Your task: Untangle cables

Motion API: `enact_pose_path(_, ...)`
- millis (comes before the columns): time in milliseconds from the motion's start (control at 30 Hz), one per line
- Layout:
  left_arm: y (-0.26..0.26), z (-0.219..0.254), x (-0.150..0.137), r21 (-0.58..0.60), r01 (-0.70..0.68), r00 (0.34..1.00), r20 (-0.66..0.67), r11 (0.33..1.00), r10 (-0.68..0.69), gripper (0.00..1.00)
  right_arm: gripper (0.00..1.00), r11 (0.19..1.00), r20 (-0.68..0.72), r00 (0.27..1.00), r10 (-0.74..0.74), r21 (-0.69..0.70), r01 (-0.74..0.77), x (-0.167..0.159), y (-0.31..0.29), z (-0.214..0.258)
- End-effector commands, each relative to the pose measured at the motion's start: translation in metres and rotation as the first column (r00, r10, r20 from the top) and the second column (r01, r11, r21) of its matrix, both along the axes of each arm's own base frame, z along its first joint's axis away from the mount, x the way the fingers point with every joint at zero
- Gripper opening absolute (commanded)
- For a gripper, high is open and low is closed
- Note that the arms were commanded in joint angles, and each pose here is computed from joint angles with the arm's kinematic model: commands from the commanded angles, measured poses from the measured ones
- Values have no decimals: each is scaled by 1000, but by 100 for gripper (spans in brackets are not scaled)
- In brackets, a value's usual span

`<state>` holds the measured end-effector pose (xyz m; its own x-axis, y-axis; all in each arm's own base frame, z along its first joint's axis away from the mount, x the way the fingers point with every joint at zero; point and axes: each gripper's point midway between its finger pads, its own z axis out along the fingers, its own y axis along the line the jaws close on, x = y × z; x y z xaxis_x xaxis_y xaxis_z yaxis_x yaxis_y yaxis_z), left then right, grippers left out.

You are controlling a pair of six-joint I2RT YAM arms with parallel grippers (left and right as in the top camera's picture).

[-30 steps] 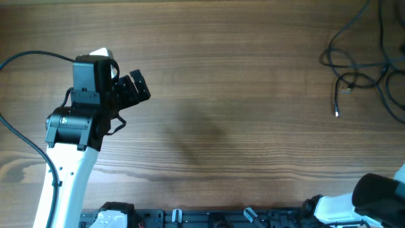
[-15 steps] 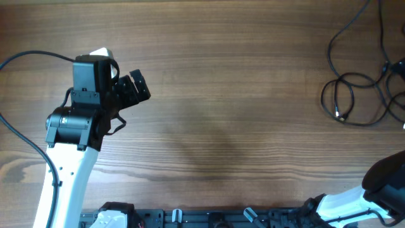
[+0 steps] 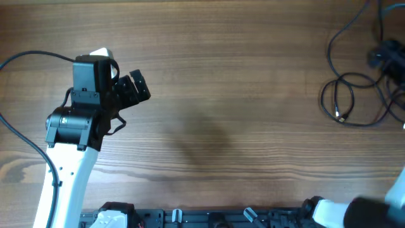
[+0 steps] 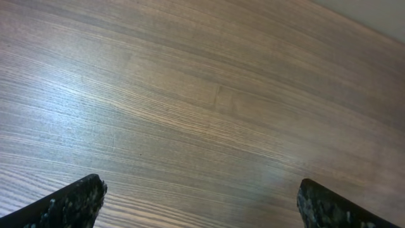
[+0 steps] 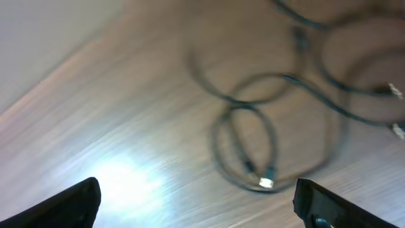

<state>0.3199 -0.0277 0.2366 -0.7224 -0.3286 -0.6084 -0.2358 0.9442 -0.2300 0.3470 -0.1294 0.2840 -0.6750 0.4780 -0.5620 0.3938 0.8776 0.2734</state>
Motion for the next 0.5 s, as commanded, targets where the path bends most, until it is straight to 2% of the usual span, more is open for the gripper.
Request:
enact_pose_path(0, 0, 3, 2, -4, 3, 1000, 8, 1000, -3, 100, 100, 954, 112, 951, 288, -115, -275, -11, 66, 47)
enact_pose_path(133, 0, 3, 2, -4, 3, 1000, 8, 1000, -3, 100, 100, 881, 161, 870, 465, -183, -437, -36, 126, 73)
enact_pose_path(300, 0, 3, 2, -4, 3, 1000, 8, 1000, -3, 100, 100, 811, 251, 772, 584, -147, -566, -69, 174, 95)
enact_pose_path(467, 0, 3, 2, -4, 3, 1000, 8, 1000, -3, 100, 100, 846, 266, 807, 527, -77, -528, -84, 176, 99)
